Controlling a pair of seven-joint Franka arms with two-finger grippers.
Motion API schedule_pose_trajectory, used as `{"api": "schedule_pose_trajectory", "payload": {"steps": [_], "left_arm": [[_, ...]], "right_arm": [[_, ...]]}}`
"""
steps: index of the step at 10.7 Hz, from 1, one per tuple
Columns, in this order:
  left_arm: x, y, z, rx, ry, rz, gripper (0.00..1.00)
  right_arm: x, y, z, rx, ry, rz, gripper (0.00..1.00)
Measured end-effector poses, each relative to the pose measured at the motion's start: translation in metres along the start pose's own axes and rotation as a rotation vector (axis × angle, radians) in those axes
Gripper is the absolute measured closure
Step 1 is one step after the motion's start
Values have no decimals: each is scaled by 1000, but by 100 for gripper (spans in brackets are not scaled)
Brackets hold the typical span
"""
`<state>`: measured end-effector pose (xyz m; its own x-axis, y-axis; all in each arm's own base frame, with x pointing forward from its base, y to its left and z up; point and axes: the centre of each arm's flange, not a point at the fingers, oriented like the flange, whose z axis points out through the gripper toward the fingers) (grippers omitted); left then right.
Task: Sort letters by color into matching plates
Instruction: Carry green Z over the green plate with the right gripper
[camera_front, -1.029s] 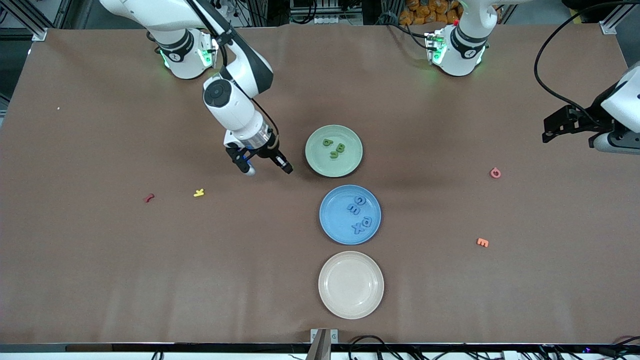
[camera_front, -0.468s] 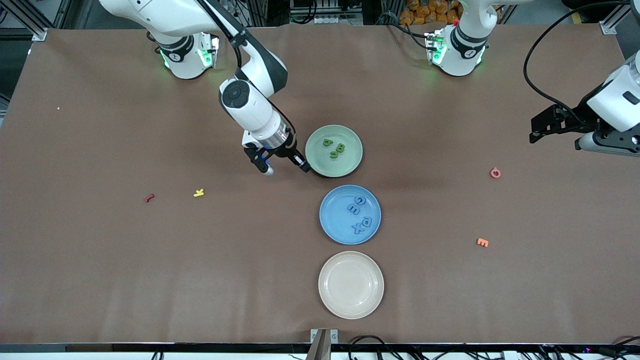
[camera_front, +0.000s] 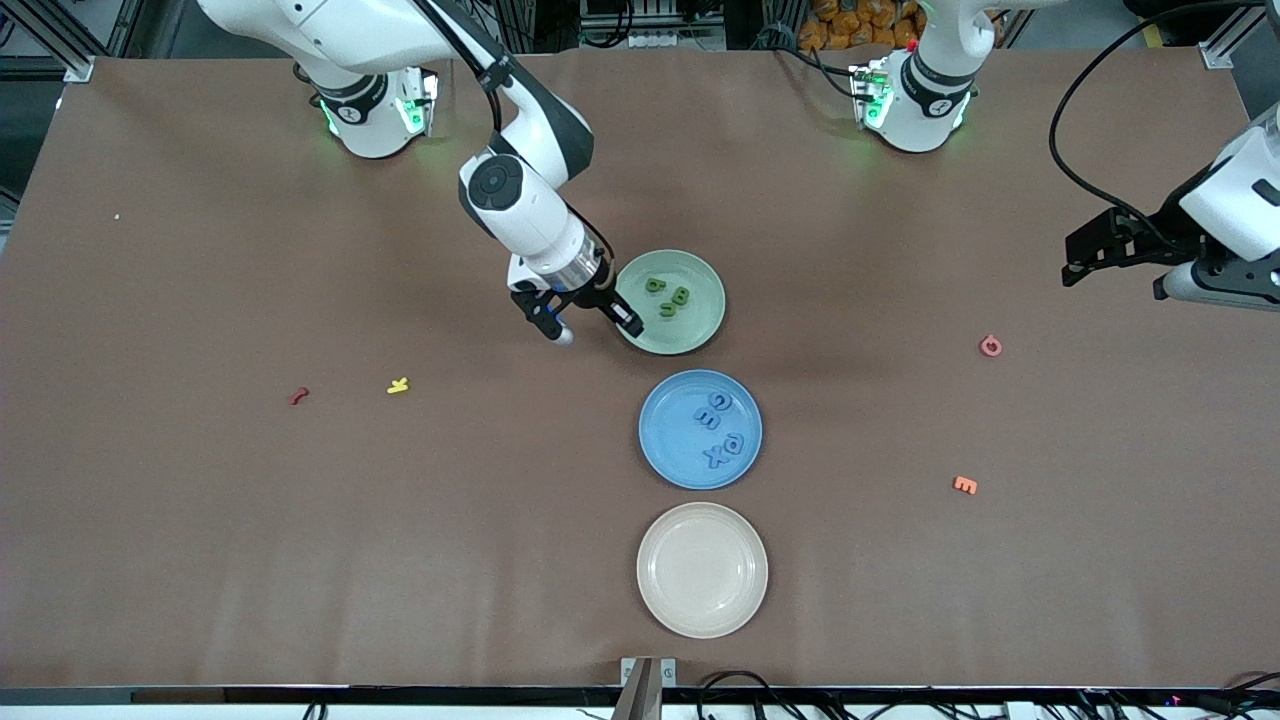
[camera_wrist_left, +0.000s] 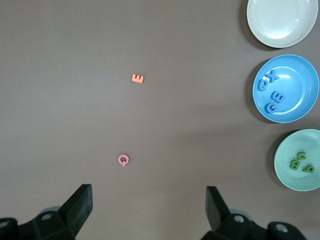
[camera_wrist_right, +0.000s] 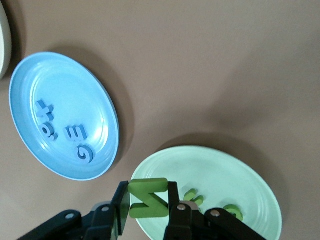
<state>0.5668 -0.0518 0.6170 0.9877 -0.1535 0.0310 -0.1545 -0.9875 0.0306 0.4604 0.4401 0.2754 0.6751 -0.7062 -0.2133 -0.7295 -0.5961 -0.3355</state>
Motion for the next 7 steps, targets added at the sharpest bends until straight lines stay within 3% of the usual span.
{"api": "schedule_pose_trajectory", "payload": {"steps": [7], "left_arm": [[0, 1, -2, 0, 5, 2, 0]], "right_arm": [[-39, -8, 31, -16, -36, -63, 65]]}}
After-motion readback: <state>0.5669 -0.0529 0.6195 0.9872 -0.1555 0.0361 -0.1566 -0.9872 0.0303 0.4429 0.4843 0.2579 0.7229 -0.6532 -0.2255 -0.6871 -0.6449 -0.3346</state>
